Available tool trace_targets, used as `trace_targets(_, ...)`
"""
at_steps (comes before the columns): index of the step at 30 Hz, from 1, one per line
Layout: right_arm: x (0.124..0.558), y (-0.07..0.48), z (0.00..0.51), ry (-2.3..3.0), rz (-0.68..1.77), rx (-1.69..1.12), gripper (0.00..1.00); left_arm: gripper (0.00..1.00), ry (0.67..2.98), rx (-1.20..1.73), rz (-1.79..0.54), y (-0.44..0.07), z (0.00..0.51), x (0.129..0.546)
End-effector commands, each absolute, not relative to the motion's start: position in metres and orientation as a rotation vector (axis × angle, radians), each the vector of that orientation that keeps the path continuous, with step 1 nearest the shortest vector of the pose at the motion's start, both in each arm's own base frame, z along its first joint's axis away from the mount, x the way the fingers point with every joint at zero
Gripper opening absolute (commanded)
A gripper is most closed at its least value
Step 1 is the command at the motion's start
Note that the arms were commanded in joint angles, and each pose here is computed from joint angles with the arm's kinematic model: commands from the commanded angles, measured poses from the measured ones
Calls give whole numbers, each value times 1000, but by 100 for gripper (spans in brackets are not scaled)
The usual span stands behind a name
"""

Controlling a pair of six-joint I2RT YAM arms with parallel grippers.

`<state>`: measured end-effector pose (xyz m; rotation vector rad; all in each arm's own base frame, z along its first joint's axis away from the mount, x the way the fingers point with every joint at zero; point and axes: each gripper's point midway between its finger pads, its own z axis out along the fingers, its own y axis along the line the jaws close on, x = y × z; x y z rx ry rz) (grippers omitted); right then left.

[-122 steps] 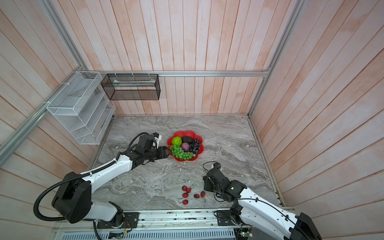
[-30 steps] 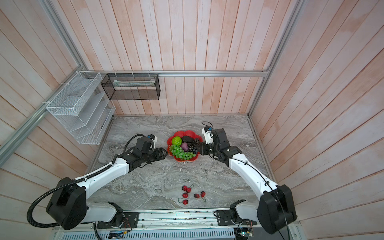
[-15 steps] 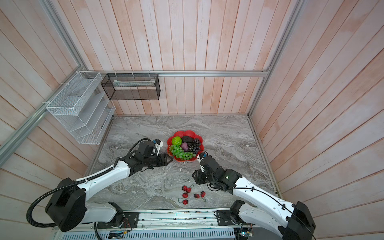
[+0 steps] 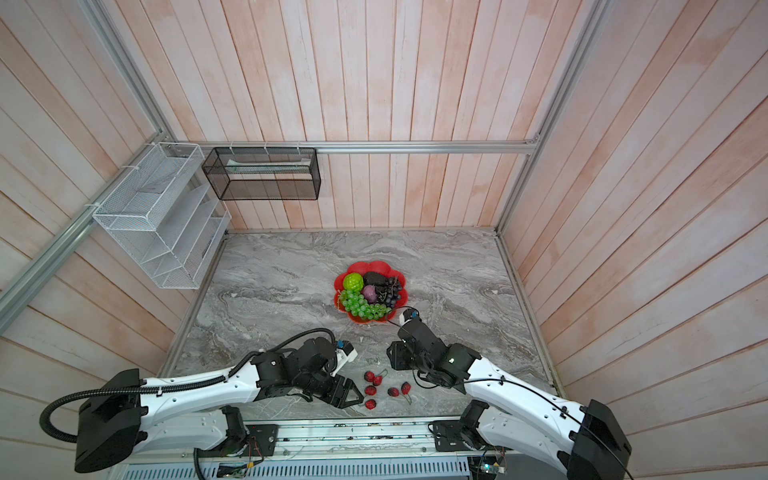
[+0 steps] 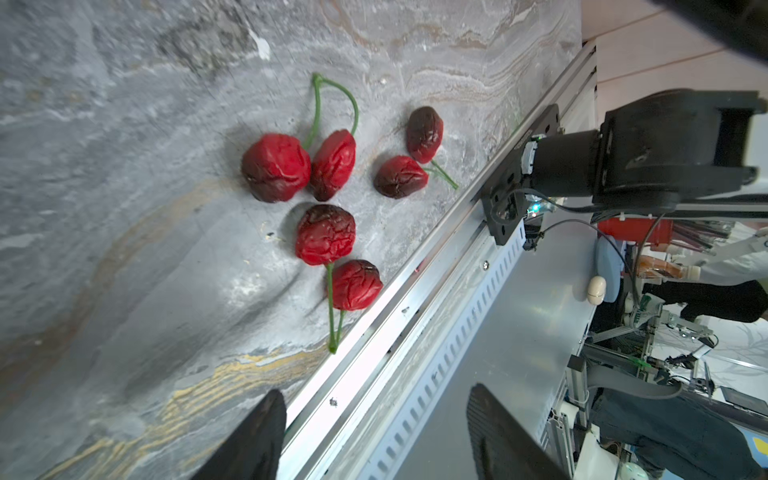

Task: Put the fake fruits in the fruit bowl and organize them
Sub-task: 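Move the left gripper to a red cherry pair while the right gripper hovers over another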

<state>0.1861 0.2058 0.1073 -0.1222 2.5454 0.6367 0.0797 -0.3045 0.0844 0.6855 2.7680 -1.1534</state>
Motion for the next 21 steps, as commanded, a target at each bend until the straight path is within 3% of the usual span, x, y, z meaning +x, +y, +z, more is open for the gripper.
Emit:
trace_targets(1,192,204,106,2520,640,-121,47,70,2820,626,-1065,-304,70,86)
trace_targets(21,198,200,103,2480,695,-94,43,35,2851,615,-1070,-330,48,94)
